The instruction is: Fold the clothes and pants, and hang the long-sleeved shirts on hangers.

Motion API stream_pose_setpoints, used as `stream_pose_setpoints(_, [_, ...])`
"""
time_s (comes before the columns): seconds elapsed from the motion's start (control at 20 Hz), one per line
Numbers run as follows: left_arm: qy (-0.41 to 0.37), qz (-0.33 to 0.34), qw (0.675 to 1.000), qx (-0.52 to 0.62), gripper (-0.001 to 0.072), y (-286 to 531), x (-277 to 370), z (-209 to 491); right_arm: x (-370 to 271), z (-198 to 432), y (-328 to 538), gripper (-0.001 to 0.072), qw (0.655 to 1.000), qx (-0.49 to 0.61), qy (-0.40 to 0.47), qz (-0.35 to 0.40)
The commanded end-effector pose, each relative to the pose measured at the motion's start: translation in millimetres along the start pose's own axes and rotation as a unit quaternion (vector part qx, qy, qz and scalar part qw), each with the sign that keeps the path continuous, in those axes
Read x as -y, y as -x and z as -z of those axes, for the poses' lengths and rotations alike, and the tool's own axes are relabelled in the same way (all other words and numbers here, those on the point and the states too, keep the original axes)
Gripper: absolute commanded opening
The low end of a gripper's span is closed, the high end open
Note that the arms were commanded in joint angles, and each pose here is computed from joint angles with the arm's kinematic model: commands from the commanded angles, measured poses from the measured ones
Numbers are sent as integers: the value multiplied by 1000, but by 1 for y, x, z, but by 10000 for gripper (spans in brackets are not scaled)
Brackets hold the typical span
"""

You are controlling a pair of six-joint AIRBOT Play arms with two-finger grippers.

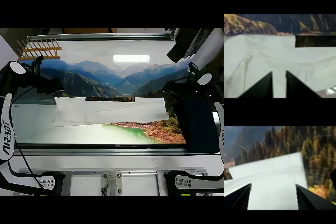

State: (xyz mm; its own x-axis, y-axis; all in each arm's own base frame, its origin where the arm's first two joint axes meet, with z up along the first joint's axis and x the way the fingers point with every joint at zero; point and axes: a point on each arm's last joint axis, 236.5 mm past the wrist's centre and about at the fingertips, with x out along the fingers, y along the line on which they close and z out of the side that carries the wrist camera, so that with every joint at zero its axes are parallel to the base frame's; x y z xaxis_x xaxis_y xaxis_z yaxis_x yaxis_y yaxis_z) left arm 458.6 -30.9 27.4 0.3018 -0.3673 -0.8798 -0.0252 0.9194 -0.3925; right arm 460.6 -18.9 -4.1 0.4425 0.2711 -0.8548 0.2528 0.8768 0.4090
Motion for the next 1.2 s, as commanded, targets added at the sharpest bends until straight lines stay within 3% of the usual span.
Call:
stream_pose_setpoints(0.0, [-17,8,1000,10,5,2,24,14,50,37,10,602,997,-74,1,2])
stream_pose_setpoints(0.25, [-50,18,998,-30,5,-46,67,69,89,89,-29,602,988,-128,-79,-37])
stream_pose_setpoints(0.5, [-97,28,994,-40,4,-76,106,97,39,87,-68,585,972,-131,-121,-153])
stream_pose_setpoints(0.75, [-104,39,993,-38,5,-83,125,93,3,87,-96,563,970,-125,-124,-169])
stream_pose_setpoints(0.85, [-86,61,993,-50,5,-91,135,93,-6,93,-102,292,971,-130,-104,-170])
stream_pose_setpoints(0.95, [-83,64,993,-63,4,-101,136,91,-11,95,-102,69,973,-130,-87,-172])
stream_pose_setpoints(1.0, [-87,64,992,-72,5,-106,139,92,-8,96,-99,9,974,-135,-74,-166])
stream_pose_setpoints(1.15, [-101,68,989,-84,5,-124,152,86,31,95,-74,8,985,-156,-23,-66])
